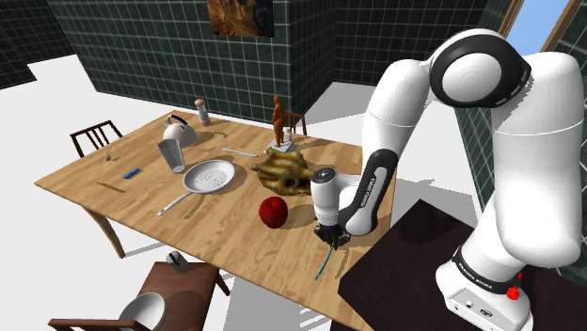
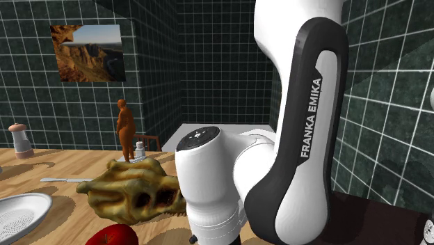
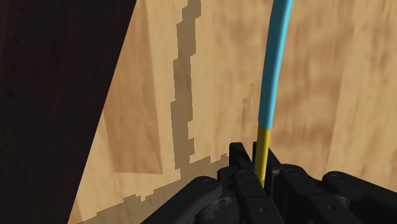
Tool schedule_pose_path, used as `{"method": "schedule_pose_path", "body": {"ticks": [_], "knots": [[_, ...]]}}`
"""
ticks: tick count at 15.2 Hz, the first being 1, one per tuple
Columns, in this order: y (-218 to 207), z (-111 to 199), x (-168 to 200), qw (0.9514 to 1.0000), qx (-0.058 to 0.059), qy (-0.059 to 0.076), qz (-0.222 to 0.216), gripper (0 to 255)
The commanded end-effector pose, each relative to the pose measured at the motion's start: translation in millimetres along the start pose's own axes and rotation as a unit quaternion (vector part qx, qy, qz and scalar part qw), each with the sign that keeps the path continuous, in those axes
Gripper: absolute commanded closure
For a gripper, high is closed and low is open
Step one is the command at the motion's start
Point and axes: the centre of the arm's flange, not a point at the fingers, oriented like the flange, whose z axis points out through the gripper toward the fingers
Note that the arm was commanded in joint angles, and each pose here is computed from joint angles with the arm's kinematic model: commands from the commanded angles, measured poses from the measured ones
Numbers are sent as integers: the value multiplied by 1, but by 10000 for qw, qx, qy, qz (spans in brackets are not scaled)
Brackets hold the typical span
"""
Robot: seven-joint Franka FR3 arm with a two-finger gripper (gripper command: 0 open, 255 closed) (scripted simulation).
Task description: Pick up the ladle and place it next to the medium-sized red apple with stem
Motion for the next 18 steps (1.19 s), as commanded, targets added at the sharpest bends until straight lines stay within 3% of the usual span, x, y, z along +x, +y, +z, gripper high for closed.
{"method": "schedule_pose_path", "body": {"ticks": [1, 2, 3, 8, 12, 18], "knots": [[1, 1, 1, 10000, -12, 1, 11, 255], [1, 1, 1, 10000, -12, 1, 11, 255], [1, 1, 1, 10000, -12, 1, 11, 0], [1, 1, 1, 10000, -12, 1, 11, 0], [0, -49, 1, 10000, -12, 1, 11, 0], [0, -49, 1, 10000, -12, 1, 11, 0]]}}
